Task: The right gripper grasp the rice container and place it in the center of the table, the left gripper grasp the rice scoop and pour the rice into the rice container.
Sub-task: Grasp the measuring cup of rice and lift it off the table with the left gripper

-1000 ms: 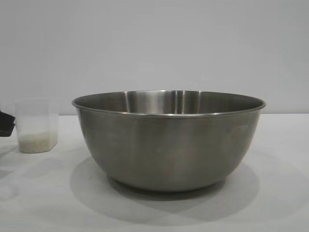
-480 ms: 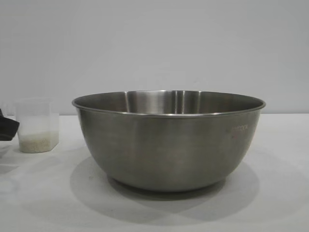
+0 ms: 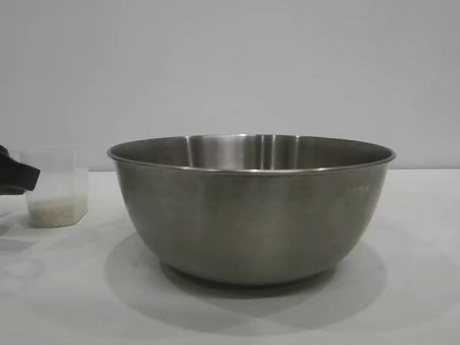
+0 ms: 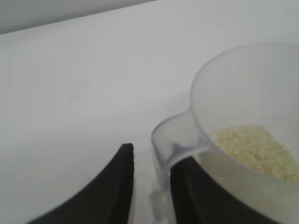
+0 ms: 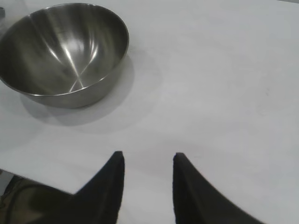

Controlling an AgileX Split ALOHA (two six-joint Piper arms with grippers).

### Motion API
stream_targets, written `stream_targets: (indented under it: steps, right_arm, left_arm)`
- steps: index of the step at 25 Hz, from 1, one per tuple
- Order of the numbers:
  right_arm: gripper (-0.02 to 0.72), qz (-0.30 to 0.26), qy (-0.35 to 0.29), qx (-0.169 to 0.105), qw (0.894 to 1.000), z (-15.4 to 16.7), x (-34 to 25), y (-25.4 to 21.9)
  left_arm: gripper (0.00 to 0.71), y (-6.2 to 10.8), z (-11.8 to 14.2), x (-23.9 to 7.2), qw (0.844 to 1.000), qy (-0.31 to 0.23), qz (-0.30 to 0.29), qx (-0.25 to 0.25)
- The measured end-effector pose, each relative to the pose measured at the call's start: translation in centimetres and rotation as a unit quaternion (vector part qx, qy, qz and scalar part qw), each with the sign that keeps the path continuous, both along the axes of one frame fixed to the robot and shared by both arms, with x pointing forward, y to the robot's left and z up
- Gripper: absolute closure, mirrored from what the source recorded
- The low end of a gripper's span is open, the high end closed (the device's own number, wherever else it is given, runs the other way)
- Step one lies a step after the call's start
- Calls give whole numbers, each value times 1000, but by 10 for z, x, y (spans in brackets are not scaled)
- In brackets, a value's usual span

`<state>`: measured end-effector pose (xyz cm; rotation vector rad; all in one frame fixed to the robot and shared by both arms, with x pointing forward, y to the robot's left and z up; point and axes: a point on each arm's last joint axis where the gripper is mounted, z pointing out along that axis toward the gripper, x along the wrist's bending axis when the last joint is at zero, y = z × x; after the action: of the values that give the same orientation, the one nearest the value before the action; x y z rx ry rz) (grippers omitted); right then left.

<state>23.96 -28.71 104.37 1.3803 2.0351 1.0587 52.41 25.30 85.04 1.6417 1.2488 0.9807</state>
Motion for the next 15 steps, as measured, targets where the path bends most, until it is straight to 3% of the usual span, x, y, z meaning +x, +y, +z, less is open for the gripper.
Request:
stream_targets:
  steps: [1,9,15]
  right_arm:
    - [455,0,0,0,1000,0,0,0]
    - [455,0,0,0,1000,0,0,0]
    - [455,0,0,0,1000,0,0,0]
  left_arm:
    - [710,-1,3,1,1000,-6,-8,0]
    - [710,-11,22,9,997,-45,-57,5]
    - [710,-22,73,15,977,-153,-129,69]
